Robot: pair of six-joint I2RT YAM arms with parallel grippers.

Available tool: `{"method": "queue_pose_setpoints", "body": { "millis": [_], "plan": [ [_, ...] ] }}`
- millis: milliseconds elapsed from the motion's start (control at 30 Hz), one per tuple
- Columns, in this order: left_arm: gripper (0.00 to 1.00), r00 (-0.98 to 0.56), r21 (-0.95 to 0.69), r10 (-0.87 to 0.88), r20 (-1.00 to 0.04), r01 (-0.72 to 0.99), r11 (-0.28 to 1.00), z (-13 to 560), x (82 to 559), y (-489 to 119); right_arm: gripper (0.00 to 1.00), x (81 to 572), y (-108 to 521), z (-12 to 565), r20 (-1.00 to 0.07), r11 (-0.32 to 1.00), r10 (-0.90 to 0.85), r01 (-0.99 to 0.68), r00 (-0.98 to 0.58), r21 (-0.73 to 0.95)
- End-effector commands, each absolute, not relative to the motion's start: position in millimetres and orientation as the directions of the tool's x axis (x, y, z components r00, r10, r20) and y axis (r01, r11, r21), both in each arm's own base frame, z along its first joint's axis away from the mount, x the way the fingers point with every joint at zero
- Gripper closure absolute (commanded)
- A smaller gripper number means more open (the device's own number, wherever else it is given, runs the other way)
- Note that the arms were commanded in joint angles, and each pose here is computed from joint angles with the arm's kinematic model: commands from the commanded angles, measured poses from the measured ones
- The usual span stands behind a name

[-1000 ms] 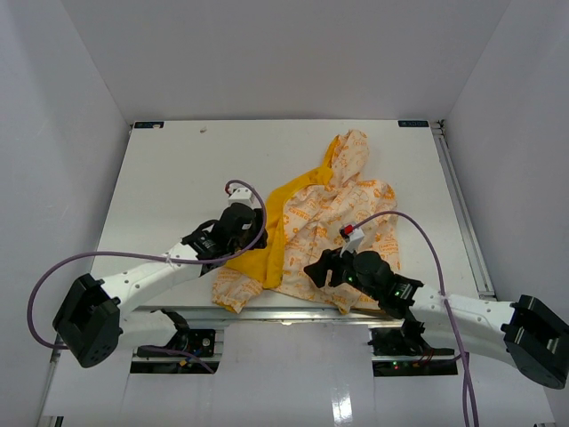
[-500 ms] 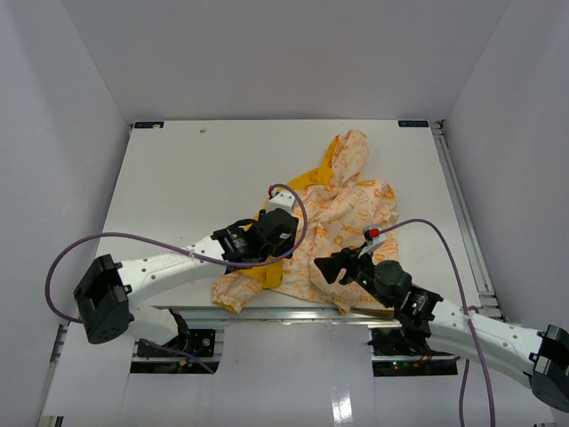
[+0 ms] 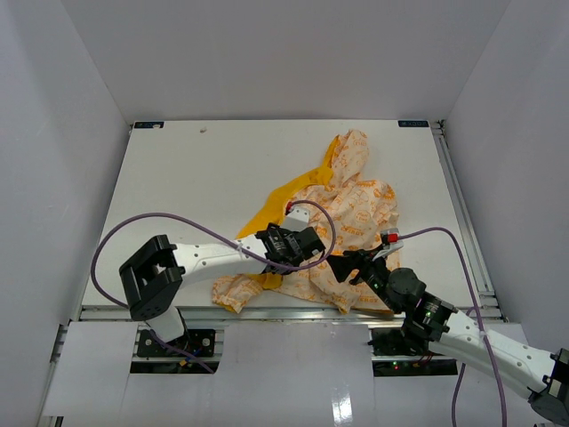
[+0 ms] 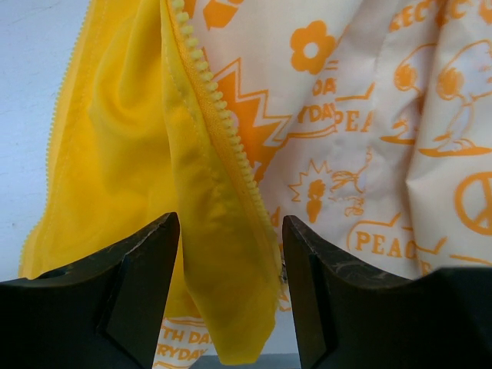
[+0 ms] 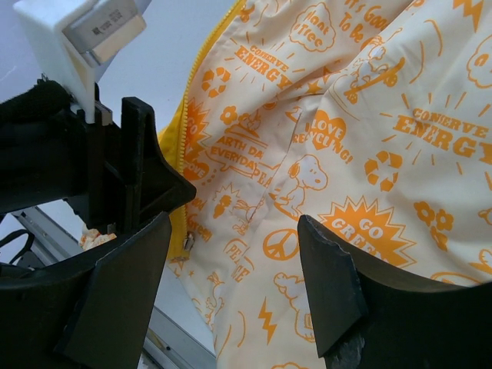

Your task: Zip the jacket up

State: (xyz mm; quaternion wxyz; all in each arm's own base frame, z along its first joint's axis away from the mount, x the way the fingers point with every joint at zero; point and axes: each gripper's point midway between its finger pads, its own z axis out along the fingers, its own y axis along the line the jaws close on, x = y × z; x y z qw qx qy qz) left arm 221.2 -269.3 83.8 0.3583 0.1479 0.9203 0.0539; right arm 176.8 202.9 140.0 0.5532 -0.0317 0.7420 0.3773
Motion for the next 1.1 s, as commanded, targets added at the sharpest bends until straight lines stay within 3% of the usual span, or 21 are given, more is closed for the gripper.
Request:
{"method": "queue_pose_setpoints", "body": {
  "millis": [0, 200, 767, 933, 1067],
  "plan": [
    [0.33, -0.689, 0.289, 0.302, -0.659, 0.138, 0.947, 94, 228, -251, 0.27, 180, 199, 137, -0.852, 0.734, 0.369, -0.447, -0.37, 0.512],
    [0.33, -0.676, 0.312, 0.279, -0.682, 0.076, 0.947, 111, 233, -228, 0.26, 180, 201, 138, -0.852, 0.727, 0.369, -0.455, -0.372, 0.514],
    [0.32, -0.678, 0.14, 0.093, -0.729, -0.014, 0.99, 128, 243, -160, 0.26, 180, 201, 138, -0.854, 0.73, 0.363, -0.456, -0.373, 0.51],
    [0.31, -0.674, 0.083, 0.105, -0.731, 0.066, 0.994, 133, 241, -172, 0.26, 180, 202, 138, -0.854, 0.73, 0.363, -0.457, -0.373, 0.509],
    [0.31, -0.656, -0.074, 0.088, -0.75, 0.215, 0.974, 144, 238, -202, 0.26, 180, 201, 138, -0.856, 0.731, 0.36, -0.458, -0.372, 0.506]
  ]
}}
